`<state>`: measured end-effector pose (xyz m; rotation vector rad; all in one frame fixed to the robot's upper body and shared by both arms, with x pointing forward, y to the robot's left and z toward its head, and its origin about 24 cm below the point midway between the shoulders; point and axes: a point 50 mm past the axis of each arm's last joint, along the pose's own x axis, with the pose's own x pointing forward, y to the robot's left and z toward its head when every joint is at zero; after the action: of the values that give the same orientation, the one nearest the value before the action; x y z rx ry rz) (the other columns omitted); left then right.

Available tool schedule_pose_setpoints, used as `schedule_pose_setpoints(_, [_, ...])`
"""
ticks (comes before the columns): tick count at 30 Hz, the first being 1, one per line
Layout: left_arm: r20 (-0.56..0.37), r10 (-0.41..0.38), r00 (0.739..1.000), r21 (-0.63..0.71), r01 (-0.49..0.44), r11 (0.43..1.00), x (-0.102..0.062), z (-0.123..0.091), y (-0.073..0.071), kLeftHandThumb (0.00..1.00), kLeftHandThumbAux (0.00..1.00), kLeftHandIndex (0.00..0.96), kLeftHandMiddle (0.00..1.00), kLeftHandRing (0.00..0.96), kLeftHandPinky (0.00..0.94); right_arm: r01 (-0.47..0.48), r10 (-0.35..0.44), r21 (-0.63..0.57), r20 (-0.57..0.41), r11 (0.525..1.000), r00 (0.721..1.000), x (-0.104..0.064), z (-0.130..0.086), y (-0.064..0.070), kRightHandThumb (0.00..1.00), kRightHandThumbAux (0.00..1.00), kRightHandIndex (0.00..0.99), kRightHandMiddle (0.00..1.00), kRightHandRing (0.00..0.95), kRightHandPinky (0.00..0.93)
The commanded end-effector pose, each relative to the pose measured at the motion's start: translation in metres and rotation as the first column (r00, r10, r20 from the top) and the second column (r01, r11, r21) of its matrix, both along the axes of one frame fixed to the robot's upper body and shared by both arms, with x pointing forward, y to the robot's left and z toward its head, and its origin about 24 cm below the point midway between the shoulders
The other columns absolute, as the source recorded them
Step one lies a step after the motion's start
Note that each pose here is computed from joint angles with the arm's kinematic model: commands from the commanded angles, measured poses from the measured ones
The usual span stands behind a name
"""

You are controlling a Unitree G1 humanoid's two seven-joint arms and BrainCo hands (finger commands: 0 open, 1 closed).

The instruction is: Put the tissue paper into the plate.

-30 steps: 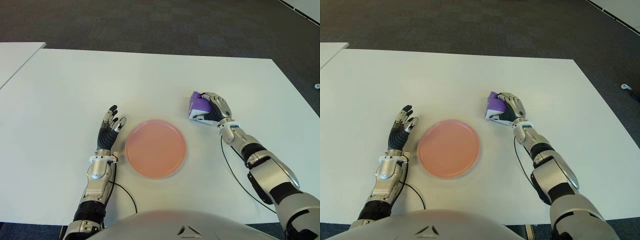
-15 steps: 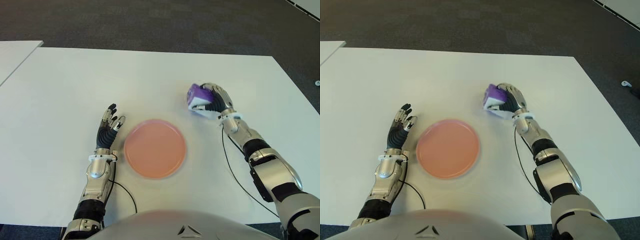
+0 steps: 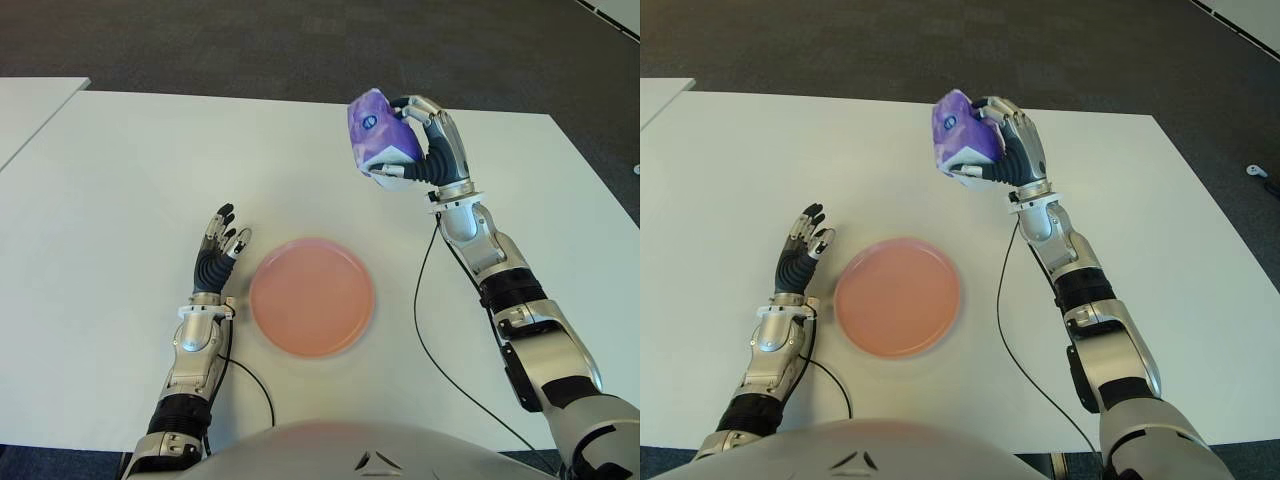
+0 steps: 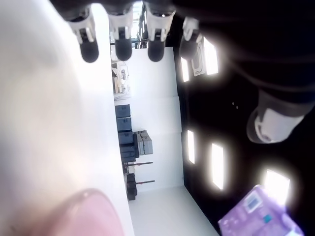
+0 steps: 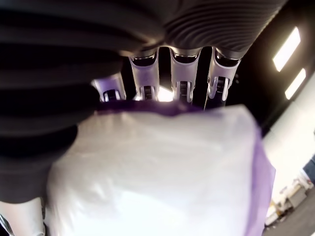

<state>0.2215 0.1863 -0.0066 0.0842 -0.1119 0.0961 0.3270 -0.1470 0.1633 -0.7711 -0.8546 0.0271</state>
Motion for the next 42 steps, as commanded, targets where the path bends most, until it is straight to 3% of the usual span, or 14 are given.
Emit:
schedule_pose_setpoints(1, [-0.072, -0.001, 0.997, 0.000, 0.001, 1.000, -0.011, -0.014, 0.001, 0.000, 0.473, 0.000, 0.000, 0.000, 0.000, -0.036, 0.037, 0.072, -0.016, 0.997, 0.999, -0.012, -0.001, 0.008, 0.749, 0.708, 0.440, 0.886, 0.872, 0.868])
schedule_pose_setpoints(7, [-0.068, 0.004, 0.998, 0.003, -0.004, 1.000, -0.011, -0.014, 0.001, 0.000, 0.476, 0.000, 0.000, 0.000, 0.000, -0.099, 0.099, 0.085, 0.005, 0.991, 0.995, -0.029, -0.004, 0.025, 0.748, 0.709, 0.440, 0.887, 0.876, 0.874])
schedule_pose_setpoints(14, [-0.066, 0.011, 0.998, 0.003, -0.011, 1.000, -0.012, -0.013, 0.000, 0.000, 0.476, 0.000, 0.000, 0.000, 0.000, -0.153, 0.154, 0.078, -0.004, 0.985, 0.988, -0.041, -0.010, 0.035, 0.748, 0.709, 0.440, 0.879, 0.869, 0.862])
schedule_pose_setpoints(22, [-0.070, 0.009, 0.998, -0.005, -0.009, 1.000, -0.014, -0.014, 0.000, 0.000, 0.474, 0.000, 0.000, 0.000, 0.000, -0.271, 0.271, 0.021, -0.002, 0.962, 0.963, -0.061, -0.016, 0.046, 0.748, 0.709, 0.440, 0.871, 0.867, 0.848])
schedule_pose_setpoints(26, [-0.071, 0.009, 0.997, -0.004, -0.009, 1.000, -0.014, -0.014, 0.001, 0.000, 0.472, 0.000, 0.000, 0.000, 0.000, -0.370, 0.365, -0.042, -0.102, 0.928, 0.925, -0.070, -0.019, 0.049, 0.746, 0.709, 0.440, 0.871, 0.865, 0.852])
schedule_pose_setpoints(29, [-0.072, 0.006, 0.997, 0.000, -0.006, 1.000, -0.014, -0.013, 0.000, 0.000, 0.472, 0.000, 0.000, 0.000, 0.000, -0.452, 0.430, -0.075, -0.202, 0.889, 0.880, -0.083, -0.032, 0.052, 0.746, 0.710, 0.440, 0.868, 0.863, 0.847])
schedule_pose_setpoints(35, [-0.076, 0.003, 0.997, 0.001, -0.003, 1.000, -0.014, -0.012, 0.000, 0.000, 0.477, 0.000, 0.000, 0.000, 0.000, -0.538, 0.461, -0.130, -0.376, 0.833, 0.804, -0.092, -0.049, 0.054, 0.745, 0.709, 0.440, 0.850, 0.846, 0.820])
schedule_pose_setpoints(38, [-0.078, 0.001, 0.997, 0.000, -0.001, 1.000, -0.015, -0.012, 0.001, 0.000, 0.476, 0.000, 0.000, 0.000, 0.000, -0.558, 0.457, -0.151, -0.423, 0.816, 0.782, -0.092, -0.055, 0.054, 0.746, 0.709, 0.440, 0.835, 0.833, 0.809])
schedule_pose_setpoints(42, [-0.082, -0.004, 0.997, 0.000, 0.004, 1.000, -0.015, -0.013, 0.001, 0.000, 0.478, 0.000, 0.000, 0.000, 0.000, -0.565, 0.446, -0.173, -0.450, 0.807, 0.774, -0.091, -0.060, 0.055, 0.745, 0.709, 0.440, 0.825, 0.825, 0.804])
